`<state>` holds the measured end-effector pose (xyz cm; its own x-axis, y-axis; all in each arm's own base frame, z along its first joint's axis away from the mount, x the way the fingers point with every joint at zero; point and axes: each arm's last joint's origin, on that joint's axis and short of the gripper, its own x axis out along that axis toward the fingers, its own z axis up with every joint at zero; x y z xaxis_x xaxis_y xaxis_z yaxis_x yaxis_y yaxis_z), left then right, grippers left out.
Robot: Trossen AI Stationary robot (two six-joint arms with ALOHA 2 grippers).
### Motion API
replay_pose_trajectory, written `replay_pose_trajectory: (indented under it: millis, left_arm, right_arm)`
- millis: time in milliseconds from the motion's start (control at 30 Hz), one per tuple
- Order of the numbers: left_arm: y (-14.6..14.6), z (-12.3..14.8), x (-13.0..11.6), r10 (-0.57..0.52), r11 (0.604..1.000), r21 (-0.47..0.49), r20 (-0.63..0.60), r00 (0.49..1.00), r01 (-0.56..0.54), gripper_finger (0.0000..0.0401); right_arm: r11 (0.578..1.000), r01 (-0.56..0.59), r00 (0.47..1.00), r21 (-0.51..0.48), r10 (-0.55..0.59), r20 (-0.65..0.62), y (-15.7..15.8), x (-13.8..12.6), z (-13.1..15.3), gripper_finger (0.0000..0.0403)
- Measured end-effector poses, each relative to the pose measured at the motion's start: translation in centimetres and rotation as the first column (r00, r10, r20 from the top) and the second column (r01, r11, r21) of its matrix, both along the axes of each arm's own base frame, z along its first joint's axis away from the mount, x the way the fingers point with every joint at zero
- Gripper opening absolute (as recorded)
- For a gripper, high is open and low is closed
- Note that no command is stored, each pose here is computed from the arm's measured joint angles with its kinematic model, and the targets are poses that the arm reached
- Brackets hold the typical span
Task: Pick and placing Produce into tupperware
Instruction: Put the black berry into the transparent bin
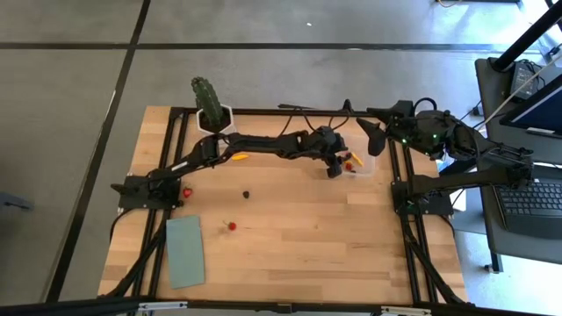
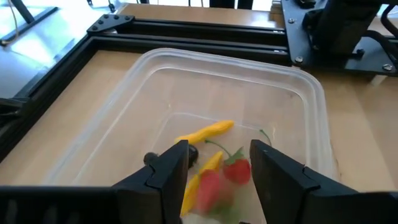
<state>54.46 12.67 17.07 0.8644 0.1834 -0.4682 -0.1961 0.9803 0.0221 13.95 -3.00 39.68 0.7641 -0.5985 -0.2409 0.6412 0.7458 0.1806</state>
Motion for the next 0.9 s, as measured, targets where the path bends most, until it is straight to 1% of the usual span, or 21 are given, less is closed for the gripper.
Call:
replay_pose_trajectory:
  millis: [167,233,300,367,433,500,567,633,700,767,833,900]
  left_arm:
    - [0.0,0.1,0.0,-0.001,1.000,0.000,0.001,1.000,0.001,0.0159]
    - [0.0,0.9,-0.2,-0.001,1.000,0.001,0.001,1.000,0.001,0.0159]
    - [0.1,2.9,-0.8,0.003,1.000,0.003,0.010,1.000,-0.003,0.0160]
    - [0.2,5.9,-2.0,0.007,1.000,0.001,-0.003,1.000,-0.007,0.0163]
    - [0.4,8.9,-3.8,-0.004,1.000,0.030,-0.057,0.998,0.006,0.0164]
    - [0.2,11.1,-6.0,-0.034,0.997,0.067,-0.171,0.985,0.046,0.0163]
    - [-0.4,13.0,-8.5,-0.075,0.991,0.084,-0.307,0.949,0.106,0.0159]
    - [-1.4,15.1,-11.1,-0.128,0.980,0.088,-0.402,0.906,0.178,0.0153]
    - [-2.3,17.1,-13.6,-0.165,0.975,0.057,-0.470,0.867,0.216,0.0147]
    - [-3.0,18.2,-15.8,-0.197,0.973,-0.005,-0.536,0.821,0.230,0.0140]
    - [-3.3,19.1,-17.8,-0.192,0.980,-0.064,-0.580,0.792,0.191,0.0135]
    - [-3.5,20.3,-19.5,-0.165,0.986,-0.096,-0.598,0.784,0.134,0.0130]
  right_arm:
    - [1.000,0.001,1.000,0.005,-0.001,-0.021,0.0,-0.1,-0.2,0.0255]
    - [1.000,0.001,1.000,0.005,-0.001,-0.026,0.0,-0.1,-0.3,0.0255]
    - [1.000,0.001,1.000,0.006,-0.001,-0.029,0.0,-0.1,-0.3,0.0255]
    - [1.000,0.001,1.000,0.006,-0.001,-0.030,0.0,-0.1,-0.3,0.0255]
    - [1.000,0.001,1.000,0.005,-0.001,-0.031,0.0,-0.1,-0.3,0.0255]
    - [1.000,0.001,1.000,0.004,-0.001,-0.031,0.0,-0.1,-0.3,0.0255]
    - [1.000,0.001,1.000,0.004,-0.001,-0.031,0.0,-0.1,-0.3,0.0255]
    - [1.000,0.001,0.999,0.002,-0.001,-0.033,0.0,-0.1,-0.3,0.0255]
    - [1.000,0.001,0.999,0.002,-0.001,-0.033,0.0,-0.1,-0.3,0.0255]
    - [1.000,0.000,0.999,0.001,0.000,-0.033,0.0,-0.1,-0.3,0.0255]
    - [1.000,0.000,0.999,0.001,0.000,-0.034,0.0,-0.1,-0.3,0.0255]
    - [1.000,0.001,0.999,0.000,-0.001,-0.034,0.0,-0.1,-0.3,0.0255]
